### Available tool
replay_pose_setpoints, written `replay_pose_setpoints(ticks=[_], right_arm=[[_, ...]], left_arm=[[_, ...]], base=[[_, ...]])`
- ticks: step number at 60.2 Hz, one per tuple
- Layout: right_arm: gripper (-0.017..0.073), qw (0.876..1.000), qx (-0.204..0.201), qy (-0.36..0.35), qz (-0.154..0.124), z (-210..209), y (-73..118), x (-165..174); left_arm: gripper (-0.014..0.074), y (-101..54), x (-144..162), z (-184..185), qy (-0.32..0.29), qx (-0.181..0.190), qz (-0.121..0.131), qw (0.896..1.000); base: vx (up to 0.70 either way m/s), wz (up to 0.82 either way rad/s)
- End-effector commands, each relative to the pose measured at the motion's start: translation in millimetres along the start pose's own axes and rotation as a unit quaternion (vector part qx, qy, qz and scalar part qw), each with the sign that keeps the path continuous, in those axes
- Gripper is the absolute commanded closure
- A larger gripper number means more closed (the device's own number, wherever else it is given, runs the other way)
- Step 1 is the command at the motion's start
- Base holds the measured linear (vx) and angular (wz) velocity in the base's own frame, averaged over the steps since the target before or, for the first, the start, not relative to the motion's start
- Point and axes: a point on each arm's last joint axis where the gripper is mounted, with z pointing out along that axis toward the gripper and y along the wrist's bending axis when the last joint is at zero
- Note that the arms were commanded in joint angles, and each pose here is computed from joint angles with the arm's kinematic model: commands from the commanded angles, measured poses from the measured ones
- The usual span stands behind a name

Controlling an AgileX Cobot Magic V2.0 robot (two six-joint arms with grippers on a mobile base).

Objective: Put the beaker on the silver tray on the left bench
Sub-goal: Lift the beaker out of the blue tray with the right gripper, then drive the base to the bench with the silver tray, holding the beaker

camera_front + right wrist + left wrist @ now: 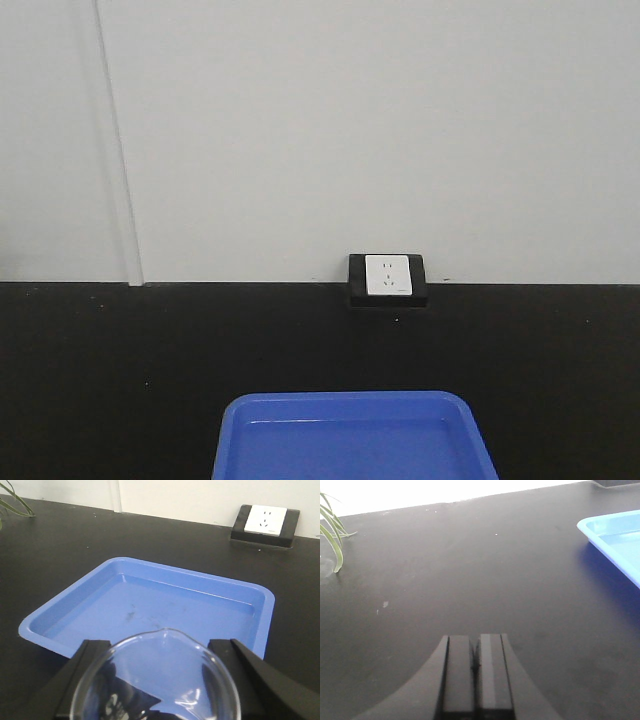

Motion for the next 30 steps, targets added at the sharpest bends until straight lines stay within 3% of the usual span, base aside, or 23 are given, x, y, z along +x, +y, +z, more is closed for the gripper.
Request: replay_pose_setpoints(ticks=[1,30], right_arm=[[0.0573,0.998,-0.012,-0.055,-0.002,-0.7,2.6,-17.4],[0.0573,0.998,-0.012,-0.055,-0.002,-0.7,2.6,-17.4]], left_arm=[[0.0592,-0.8,-0.8,1.6,-0.032,0.004,-0.001,0.999],[0.0592,-0.8,-0.8,1.6,-0.032,0.004,-0.001,0.999]], base=[[-0.02,0.00],[-0.10,-0.04]])
